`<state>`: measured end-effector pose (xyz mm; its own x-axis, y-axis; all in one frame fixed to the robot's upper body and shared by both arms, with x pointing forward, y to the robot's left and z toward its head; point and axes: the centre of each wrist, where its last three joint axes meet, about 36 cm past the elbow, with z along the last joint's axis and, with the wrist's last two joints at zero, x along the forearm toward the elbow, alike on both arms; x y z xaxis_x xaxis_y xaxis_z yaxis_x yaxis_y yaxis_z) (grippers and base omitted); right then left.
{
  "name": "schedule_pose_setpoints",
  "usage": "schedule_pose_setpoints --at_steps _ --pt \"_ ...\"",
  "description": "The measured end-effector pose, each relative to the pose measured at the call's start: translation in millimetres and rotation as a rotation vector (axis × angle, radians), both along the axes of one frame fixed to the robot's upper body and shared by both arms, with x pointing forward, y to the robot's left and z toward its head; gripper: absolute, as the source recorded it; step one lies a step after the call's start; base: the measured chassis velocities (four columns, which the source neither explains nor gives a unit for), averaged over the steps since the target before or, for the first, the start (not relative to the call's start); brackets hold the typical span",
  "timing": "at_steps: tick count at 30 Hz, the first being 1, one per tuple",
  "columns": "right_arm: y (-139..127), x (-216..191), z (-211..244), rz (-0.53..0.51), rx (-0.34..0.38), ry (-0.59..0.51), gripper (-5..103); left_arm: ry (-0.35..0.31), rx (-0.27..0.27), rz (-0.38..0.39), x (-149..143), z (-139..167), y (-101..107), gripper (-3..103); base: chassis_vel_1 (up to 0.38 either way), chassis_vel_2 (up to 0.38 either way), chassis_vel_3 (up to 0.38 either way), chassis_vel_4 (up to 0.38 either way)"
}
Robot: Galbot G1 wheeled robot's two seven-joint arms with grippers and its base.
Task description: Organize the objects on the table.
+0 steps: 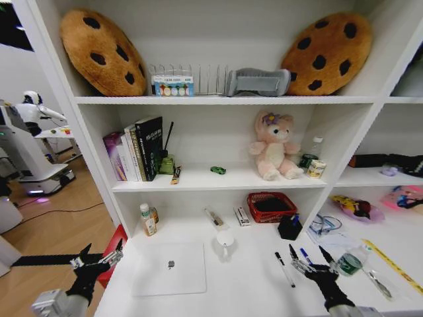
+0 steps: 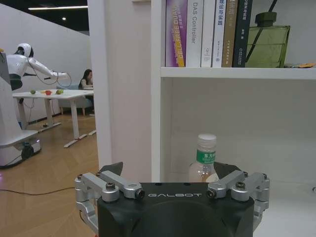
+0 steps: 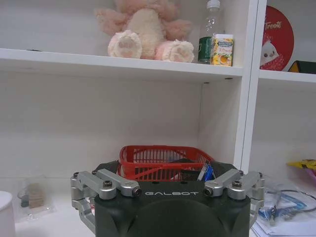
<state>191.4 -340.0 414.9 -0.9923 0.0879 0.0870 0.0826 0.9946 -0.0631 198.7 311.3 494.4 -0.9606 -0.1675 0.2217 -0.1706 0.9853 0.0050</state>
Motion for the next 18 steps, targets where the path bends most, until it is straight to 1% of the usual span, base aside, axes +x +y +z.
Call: schedule_pose_setpoints --at_steps 4,8,15,17,18 --pt "3.4 5.5 -4.3 0.016 0.011 0.001 100 0.0 0.0 0.0 0.0 0.0 0.0 100 -0.033 -0.02 0.026 0.045" --pt "8.4 3.9 -11.1 0.037 0.029 0.015 100 0.0 0.0 0.0 0.0 0.0 0.0 100 -0.09 -0.121 0.096 0.103" --pt "22.7 0.5 -21.5 0.08 0.049 0.035 100 0.0 0.0 0.0 0.0 0.0 0.0 100 -0.198 -0.194 0.218 0.184" --pt "30.8 1.1 -25.0 0.11 0.071 0.05 100 0.0 0.0 0.0 0.0 0.0 0.0 100 -0.206 -0.242 0.211 0.225" --pt "30.8 1.1 -25.0 0.11 0.071 0.05 100 0.0 0.0 0.0 0.0 0.0 0.0 100 -0.206 -0.242 0.208 0.239"
